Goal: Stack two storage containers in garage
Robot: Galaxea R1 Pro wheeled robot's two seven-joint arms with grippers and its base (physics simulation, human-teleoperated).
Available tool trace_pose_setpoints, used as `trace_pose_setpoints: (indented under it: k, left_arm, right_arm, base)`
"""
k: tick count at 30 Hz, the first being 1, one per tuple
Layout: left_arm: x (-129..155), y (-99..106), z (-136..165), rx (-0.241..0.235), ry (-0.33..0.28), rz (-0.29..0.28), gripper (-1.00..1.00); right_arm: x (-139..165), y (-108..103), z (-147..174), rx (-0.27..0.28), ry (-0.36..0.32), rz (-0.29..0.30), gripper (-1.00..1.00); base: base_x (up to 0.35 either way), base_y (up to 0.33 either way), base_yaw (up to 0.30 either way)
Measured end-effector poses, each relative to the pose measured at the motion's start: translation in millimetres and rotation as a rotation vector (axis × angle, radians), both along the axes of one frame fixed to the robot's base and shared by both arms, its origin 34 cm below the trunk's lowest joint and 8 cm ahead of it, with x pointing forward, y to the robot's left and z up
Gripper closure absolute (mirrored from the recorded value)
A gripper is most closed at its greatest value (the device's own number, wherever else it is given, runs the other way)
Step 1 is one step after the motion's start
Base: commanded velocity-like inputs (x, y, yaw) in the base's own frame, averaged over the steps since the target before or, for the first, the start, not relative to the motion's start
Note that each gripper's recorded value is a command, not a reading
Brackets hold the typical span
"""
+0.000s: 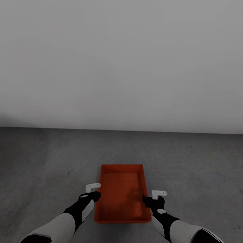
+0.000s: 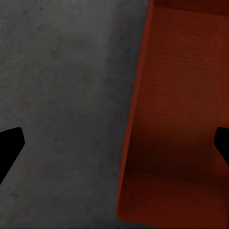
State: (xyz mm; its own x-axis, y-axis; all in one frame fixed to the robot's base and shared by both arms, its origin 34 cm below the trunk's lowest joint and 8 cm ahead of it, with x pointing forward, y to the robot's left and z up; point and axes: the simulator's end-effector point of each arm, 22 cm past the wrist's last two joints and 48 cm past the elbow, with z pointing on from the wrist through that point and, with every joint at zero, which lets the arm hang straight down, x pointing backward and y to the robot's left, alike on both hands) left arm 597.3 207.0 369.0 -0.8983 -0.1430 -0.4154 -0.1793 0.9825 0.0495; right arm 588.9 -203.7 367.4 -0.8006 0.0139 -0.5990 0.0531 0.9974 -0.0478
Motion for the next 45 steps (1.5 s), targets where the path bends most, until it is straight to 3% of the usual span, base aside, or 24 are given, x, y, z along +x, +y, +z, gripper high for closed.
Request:
trace_pose_setpoints:
  k: [45]
  left_arm:
    - [9.6,-0.1,85.5,0.000,0.001,-0.001,-1.00]
  right_arm:
    - [9.6,1.2,85.5,0.002,0.002,0.001,-1.00]
  base:
    - [0.000,0.000,0.000]
